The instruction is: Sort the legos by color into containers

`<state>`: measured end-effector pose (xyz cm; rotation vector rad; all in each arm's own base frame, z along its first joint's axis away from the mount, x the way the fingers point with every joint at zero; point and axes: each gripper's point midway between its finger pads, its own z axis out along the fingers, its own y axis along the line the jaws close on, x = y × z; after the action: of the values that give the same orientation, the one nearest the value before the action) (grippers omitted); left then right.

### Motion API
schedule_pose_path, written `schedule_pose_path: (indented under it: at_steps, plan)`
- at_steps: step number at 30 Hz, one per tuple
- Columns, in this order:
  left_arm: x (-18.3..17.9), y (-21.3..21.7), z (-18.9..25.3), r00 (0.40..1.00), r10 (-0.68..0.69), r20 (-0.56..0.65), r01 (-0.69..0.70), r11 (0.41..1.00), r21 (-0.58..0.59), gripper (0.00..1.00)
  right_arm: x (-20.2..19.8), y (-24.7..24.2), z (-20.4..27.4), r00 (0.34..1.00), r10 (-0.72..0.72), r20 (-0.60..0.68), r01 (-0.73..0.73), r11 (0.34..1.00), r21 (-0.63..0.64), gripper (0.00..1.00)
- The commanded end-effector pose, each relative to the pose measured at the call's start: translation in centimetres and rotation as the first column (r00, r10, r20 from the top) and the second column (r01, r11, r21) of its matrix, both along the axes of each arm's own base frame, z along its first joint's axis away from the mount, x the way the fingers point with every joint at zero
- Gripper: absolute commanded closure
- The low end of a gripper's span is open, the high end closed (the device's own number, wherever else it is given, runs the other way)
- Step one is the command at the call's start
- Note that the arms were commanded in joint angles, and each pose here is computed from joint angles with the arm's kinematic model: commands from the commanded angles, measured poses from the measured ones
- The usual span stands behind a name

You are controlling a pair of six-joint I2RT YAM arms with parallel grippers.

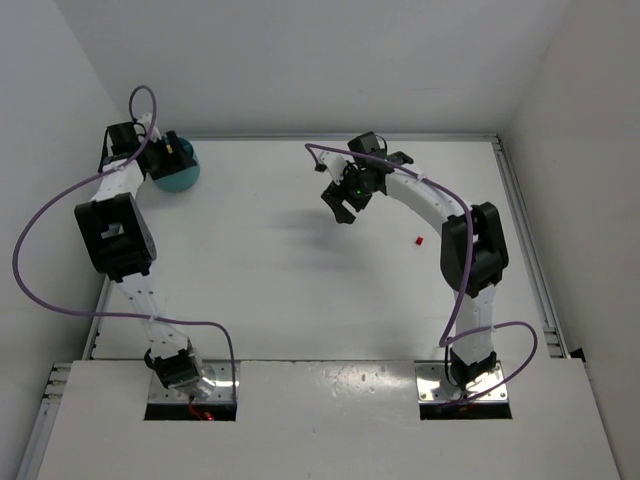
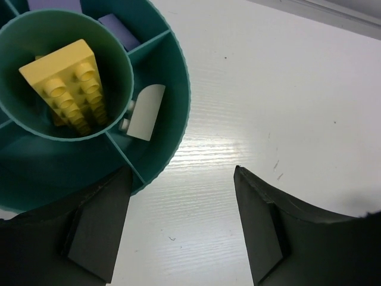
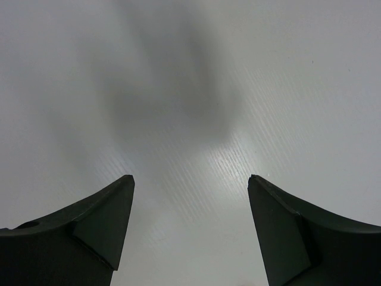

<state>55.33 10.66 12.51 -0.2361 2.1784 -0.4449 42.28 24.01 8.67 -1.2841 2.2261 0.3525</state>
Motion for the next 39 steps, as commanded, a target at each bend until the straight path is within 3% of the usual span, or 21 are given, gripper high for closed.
schedule_pose_path:
  at_steps: [1, 7, 20, 25, 39]
  plan:
    - [0.6, -0.6, 2.0, 0.999, -0.016, 0.049, 0.016, 1.000, -0.013, 0.25, 0.4, -0.1, 2.8, 0.998, 0.004, 0.069, -0.005, 1.000, 0.022, 0.23]
    - [1.7, -2.0, 4.2, 0.993, -0.054, 0.107, 0.056, 0.998, -0.013, 0.24, 0.2, -0.2, 2.5, 0.998, 0.004, 0.061, -0.005, 1.000, 0.018, 0.23]
    - [3.7, -3.1, 3.7, 0.989, -0.077, 0.123, 0.079, 0.997, -0.014, 0.24, 0.0, -0.4, 2.6, 0.998, -0.001, 0.064, 0.000, 1.000, 0.011, 0.23]
    - [3.0, -2.5, 5.8, 0.986, -0.055, 0.159, 0.050, 0.998, 0.038, 0.24, -0.7, -0.5, 2.4, 0.998, 0.011, 0.063, -0.011, 1.000, -0.003, 0.23]
    - [0.7, -1.5, 7.3, 0.983, -0.015, 0.182, 0.007, 0.999, 0.043, 0.24, -0.5, -0.4, 2.5, 0.997, 0.011, 0.071, -0.011, 1.000, 0.001, 0.23]
